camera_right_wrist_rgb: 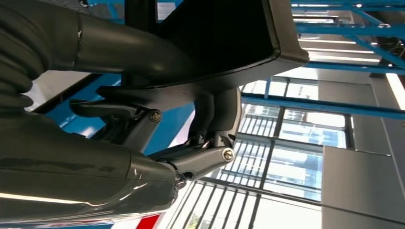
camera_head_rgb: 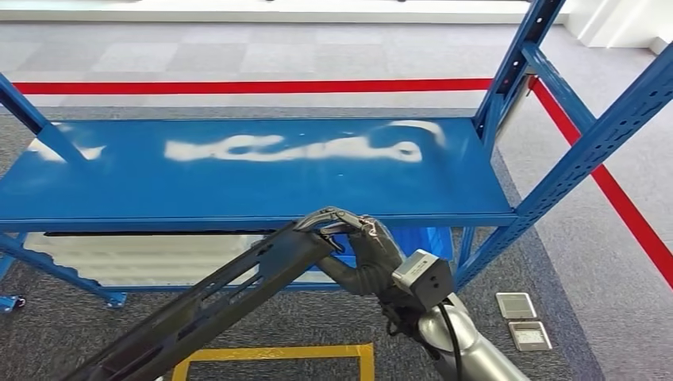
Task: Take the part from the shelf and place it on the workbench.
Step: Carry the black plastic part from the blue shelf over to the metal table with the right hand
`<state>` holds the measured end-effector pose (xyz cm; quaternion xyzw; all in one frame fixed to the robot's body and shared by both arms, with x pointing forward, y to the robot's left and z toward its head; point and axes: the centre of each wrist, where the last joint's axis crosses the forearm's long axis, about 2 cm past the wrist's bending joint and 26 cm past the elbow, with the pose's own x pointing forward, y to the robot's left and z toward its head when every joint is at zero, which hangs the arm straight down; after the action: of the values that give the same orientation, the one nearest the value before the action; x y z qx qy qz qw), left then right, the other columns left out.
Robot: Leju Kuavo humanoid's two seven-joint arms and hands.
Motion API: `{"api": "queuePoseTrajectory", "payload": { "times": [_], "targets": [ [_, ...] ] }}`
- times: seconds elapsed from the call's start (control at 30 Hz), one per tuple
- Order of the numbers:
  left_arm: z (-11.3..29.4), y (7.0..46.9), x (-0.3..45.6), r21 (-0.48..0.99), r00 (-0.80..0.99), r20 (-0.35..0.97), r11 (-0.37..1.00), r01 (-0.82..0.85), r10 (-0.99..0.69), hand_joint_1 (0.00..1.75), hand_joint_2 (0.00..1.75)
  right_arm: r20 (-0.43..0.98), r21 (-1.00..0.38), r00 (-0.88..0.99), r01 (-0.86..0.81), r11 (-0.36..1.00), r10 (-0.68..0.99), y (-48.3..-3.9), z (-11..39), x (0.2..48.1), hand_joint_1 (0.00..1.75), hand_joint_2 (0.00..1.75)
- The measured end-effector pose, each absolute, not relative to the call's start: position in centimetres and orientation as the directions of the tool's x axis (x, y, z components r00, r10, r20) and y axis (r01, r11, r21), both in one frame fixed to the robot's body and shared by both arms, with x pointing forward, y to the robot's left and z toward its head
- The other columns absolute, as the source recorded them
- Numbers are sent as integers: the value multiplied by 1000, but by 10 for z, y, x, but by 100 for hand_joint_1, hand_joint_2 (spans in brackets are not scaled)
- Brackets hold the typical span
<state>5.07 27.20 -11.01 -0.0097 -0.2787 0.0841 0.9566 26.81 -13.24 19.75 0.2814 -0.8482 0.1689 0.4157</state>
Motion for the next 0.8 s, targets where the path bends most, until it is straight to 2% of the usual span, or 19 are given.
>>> {"api": "queuePoseTrajectory", "payload": {
  "times": [0.47,0.8],
  "targets": [
    [-111,280,49,-47,823,545,986,-162,161,0,175,802,-51,-494,-616,786,-335,-128,200,277,175,175],
    [-108,283,66,-28,830,547,993,-115,111,0,175,802,-42,-508,-573,818,-315,-140,194,269,175,175]
  ]
}}
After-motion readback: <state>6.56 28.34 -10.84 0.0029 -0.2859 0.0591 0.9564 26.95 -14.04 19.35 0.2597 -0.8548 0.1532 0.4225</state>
